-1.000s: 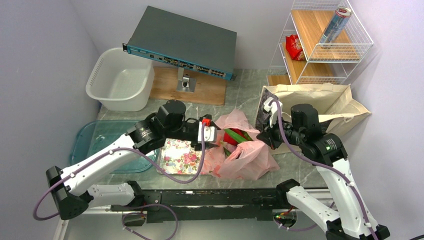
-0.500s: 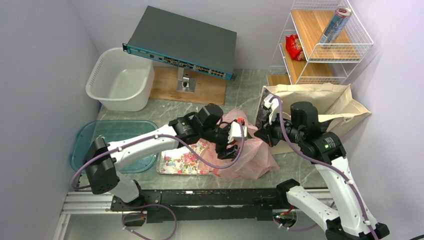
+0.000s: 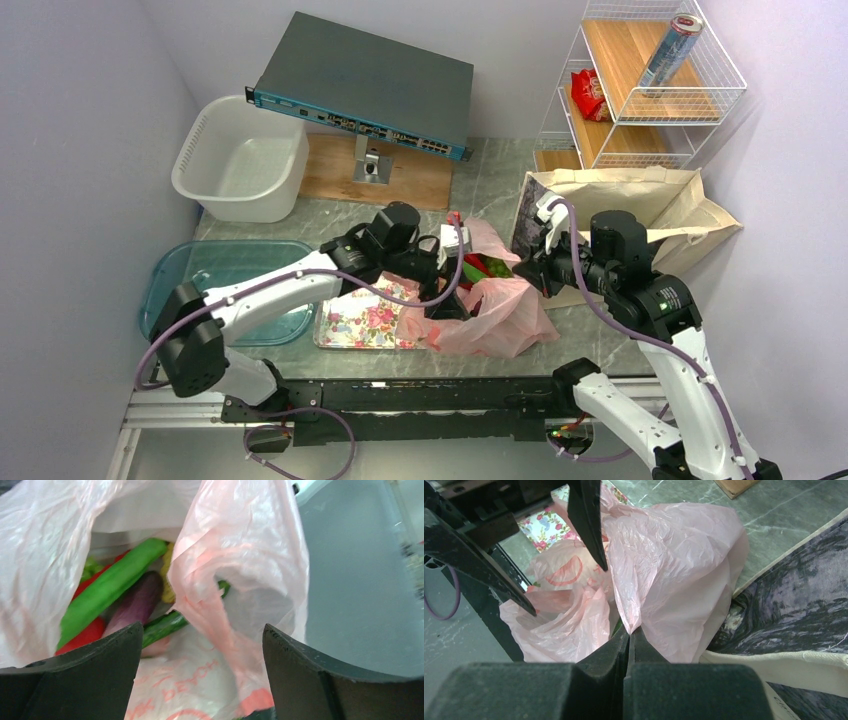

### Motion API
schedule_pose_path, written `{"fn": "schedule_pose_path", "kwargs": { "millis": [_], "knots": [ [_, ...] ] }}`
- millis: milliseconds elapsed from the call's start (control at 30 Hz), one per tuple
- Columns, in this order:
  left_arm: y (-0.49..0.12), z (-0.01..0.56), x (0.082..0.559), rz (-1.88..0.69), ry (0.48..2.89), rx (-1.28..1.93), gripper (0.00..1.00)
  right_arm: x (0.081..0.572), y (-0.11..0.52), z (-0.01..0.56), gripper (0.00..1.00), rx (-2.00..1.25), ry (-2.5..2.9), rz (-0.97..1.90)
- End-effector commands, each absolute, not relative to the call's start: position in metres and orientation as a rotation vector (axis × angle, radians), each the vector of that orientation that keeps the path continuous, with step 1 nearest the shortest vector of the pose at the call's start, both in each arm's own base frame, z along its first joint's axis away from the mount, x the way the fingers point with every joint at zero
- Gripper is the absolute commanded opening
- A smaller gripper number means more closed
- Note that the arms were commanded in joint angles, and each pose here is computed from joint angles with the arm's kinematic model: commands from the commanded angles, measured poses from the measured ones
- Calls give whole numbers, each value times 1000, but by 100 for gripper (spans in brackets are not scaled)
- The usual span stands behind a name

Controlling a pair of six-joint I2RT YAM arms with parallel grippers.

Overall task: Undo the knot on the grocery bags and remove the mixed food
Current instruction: Adjust the takeout bag at the center of the board.

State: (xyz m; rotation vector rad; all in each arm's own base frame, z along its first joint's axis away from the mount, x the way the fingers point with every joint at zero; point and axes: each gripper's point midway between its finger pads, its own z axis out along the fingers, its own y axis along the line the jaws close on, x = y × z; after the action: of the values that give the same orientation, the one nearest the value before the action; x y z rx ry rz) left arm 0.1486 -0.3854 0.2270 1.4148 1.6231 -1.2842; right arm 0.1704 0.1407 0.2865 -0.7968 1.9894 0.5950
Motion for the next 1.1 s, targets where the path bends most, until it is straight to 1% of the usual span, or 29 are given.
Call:
{"fn": "schedule_pose_path", "kwargs": {
  "millis": [0,33,67,100,200,233,267,300,333,400,467,533,633,700,767,867,967,1067],
  "knots": [
    [-406,252,135,-1536,1626,1313,91,178,142,295,0,-777,1958,587],
    [-406,253,134,-1561,1633,1301,92,177,142,294,0,-778,1961,587],
    [-406,252,131,-1587,1640,1293,90,177,142,294,0,-777,1961,587],
    [-405,252,129,-1610,1648,1286,81,178,142,294,0,-777,1961,585],
    [-398,261,122,-1672,1637,1279,39,179,140,295,0,-776,1960,573],
    [-394,267,120,-1678,1626,1285,26,180,140,295,0,-773,1960,566],
    [-391,276,120,-1659,1607,1295,7,180,139,294,0,-772,1965,564],
    [-388,286,121,-1608,1589,1300,0,180,139,293,0,-773,1969,559],
    [-386,298,122,-1553,1568,1300,0,181,138,291,0,-766,1976,555],
    [-383,328,117,-1418,1454,1336,0,181,138,289,0,-756,1987,554],
    [-383,349,99,-1260,1277,1429,0,184,138,287,0,-740,1992,556],
    [-387,353,87,-1071,1118,1505,0,187,139,284,0,-727,2001,555],
    [-396,341,70,-946,1005,1589,0,194,140,281,0,-713,2011,547],
    [-410,329,49,-892,865,1699,0,201,140,281,0,-694,2015,538],
    [-424,305,26,-885,777,1825,0,208,142,283,0,-677,2010,536],
    [-442,256,17,-893,749,1963,0,212,145,290,0,-666,1995,546],
    [-450,200,15,-870,795,2087,0,210,145,297,0,-669,1980,550],
    [-448,163,19,-837,831,2142,0,203,144,302,0,-686,1967,557]
  ]
}}
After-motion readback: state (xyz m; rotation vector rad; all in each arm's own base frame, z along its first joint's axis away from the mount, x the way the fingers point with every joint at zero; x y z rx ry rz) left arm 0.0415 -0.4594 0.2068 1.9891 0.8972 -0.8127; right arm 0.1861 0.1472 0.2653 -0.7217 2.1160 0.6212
